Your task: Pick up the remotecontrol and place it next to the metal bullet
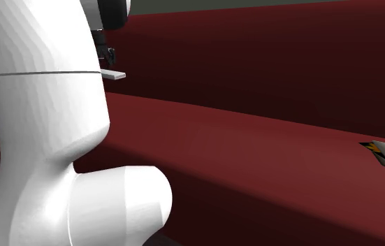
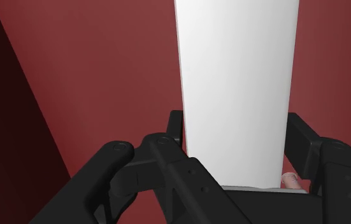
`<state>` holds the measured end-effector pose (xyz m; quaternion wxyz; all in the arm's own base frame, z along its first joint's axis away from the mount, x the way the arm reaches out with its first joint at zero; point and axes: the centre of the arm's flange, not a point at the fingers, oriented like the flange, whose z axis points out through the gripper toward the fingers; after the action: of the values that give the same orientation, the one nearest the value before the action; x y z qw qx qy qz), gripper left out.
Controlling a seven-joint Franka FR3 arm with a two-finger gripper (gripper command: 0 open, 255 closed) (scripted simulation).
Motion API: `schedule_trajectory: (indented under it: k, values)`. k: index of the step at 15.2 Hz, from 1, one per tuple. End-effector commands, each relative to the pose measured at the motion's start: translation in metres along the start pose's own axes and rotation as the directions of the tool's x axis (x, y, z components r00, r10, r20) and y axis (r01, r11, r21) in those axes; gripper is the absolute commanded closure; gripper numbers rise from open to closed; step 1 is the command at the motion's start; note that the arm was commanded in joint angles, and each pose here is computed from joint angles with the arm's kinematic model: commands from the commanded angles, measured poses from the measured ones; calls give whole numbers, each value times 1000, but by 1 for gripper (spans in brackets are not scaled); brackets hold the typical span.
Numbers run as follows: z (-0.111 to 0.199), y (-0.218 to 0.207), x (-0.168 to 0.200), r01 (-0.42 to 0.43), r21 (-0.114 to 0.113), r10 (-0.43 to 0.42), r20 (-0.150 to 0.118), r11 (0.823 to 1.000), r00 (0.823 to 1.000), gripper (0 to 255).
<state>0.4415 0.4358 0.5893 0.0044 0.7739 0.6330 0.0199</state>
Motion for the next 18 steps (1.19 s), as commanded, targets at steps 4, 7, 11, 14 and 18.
schedule_trajectory:
  k: [4, 7, 11, 14, 18]
  values:
    - [3, -2, 67, -1, 0, 1, -1, 1000, 1000, 255]
    - [9, -3, 89, -1, 0, 1, -1, 1000, 1000, 255]
    - [30, -4, 89, -1, 0, 1, -1, 1000, 1000, 255]
    - [46, -4, 88, -1, 0, 1, -1, 1000, 1000, 255]
    - [67, -5, 88, -1, 0, 1, -1, 1000, 1000, 255]
